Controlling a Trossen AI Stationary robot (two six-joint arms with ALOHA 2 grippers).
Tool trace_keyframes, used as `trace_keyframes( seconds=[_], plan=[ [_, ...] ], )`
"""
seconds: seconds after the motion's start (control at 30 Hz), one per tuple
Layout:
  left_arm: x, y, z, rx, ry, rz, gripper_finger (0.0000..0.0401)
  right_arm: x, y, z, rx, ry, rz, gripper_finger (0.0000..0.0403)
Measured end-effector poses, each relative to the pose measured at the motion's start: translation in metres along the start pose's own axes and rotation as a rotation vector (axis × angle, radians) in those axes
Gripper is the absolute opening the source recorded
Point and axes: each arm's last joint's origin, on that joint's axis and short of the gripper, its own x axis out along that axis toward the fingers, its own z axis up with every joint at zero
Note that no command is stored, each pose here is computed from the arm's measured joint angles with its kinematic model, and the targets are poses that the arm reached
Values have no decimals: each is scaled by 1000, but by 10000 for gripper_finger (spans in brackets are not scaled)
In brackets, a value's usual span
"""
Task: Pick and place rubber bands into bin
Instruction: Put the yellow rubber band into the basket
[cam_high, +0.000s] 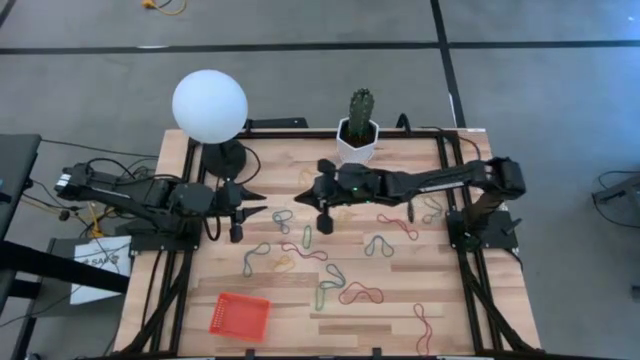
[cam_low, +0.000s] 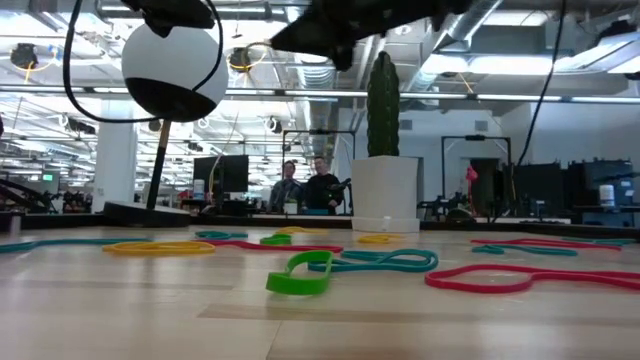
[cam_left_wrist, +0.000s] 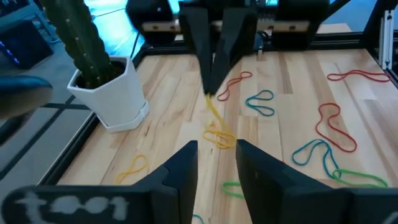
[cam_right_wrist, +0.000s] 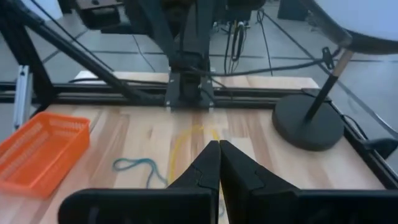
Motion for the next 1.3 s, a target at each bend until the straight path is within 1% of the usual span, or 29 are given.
trace_keyframes(
  seconds=[0.13,0.4,0.47,0.57,0.63,0.83,0.9,0.97,1.17,1.3],
  plan=[
    [0,0,0,1,1,1,123,23,-1,6,-4,-8,1,0],
    [0,0,0,-9,4,6,131,46,1,30,-96,-73,2,0],
    [0,0,0,-12,5,6,131,46,1,32,-110,-63,4,0],
    [0,1,-1,-10,10,13,131,48,3,39,-113,-87,6,0],
    [0,1,-1,-11,10,31,131,45,3,39,-113,-68,8,0],
    [0,3,-2,-9,12,82,128,45,3,41,-114,-76,7,0],
    [0,3,-2,-10,12,84,118,45,3,41,-113,-76,7,0],
    [0,3,-2,-10,12,84,99,45,3,40,-113,-67,8,0],
    [0,3,-2,-11,12,84,12,45,3,39,-113,-57,9,0],
    [0,3,-2,-15,12,83,5,45,2,39,-112,-56,5,0]
  ],
)
